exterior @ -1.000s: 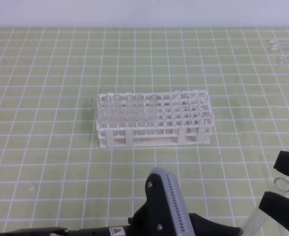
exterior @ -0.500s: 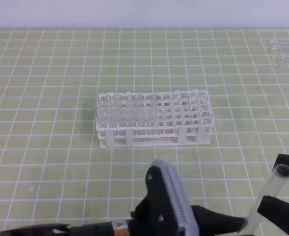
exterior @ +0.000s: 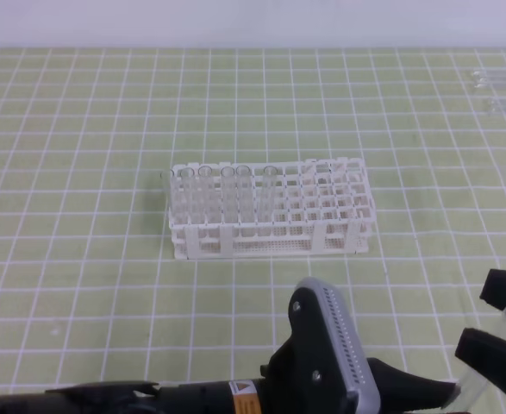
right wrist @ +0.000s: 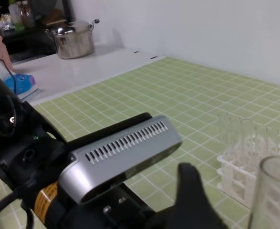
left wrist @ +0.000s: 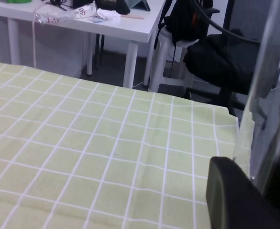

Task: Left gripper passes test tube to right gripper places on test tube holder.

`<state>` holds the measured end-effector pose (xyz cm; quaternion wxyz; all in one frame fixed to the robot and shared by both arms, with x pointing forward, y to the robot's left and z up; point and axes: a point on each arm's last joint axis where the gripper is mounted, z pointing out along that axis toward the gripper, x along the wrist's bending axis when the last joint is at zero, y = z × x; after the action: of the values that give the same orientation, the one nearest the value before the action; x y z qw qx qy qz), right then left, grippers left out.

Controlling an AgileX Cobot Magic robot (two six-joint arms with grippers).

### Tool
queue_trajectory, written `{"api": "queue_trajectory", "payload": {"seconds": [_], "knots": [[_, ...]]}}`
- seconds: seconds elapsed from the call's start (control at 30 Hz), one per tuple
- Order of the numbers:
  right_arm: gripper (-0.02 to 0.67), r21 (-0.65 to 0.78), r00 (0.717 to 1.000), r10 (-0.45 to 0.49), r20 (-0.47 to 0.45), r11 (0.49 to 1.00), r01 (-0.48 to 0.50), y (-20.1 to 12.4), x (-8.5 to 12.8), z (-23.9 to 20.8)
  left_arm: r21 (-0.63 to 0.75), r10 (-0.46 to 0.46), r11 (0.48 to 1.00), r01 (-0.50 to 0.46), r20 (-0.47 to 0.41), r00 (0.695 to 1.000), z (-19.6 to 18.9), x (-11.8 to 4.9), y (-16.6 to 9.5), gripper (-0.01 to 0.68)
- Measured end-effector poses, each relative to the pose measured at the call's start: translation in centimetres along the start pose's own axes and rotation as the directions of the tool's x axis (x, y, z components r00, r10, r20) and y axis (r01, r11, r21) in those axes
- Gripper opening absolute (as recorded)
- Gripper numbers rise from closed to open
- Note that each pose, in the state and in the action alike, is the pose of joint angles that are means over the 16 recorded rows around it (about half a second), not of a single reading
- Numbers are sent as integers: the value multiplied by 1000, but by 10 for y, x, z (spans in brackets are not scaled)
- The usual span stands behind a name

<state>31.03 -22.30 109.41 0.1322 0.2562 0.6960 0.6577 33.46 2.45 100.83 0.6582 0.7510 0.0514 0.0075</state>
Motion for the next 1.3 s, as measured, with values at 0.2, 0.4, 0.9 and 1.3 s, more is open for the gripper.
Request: {"api": "queue_trajectory", "payload": {"seconds": [0.2, 0.4, 0.9, 1.3], "knots": [[264, 6, 1000, -6, 12, 1000, 6, 0, -1, 0, -2, -1, 1000, 1, -1, 1000, 0, 0, 0, 39], [156, 5, 1000, -11, 21, 1000, 11, 0, -2, 0, -1, -6, 1000, 6, -4, 1000, 1, 1, 0, 45], [99, 3, 999, -18, 30, 1000, 18, 0, -3, 0, -5, -39, 999, 39, -19, 999, 1, 2, 0, 90], [99, 1, 999, -14, 33, 1000, 14, 0, -3, 0, 18, -117, 993, 118, -55, 992, -2, 4, -1, 314]]}}
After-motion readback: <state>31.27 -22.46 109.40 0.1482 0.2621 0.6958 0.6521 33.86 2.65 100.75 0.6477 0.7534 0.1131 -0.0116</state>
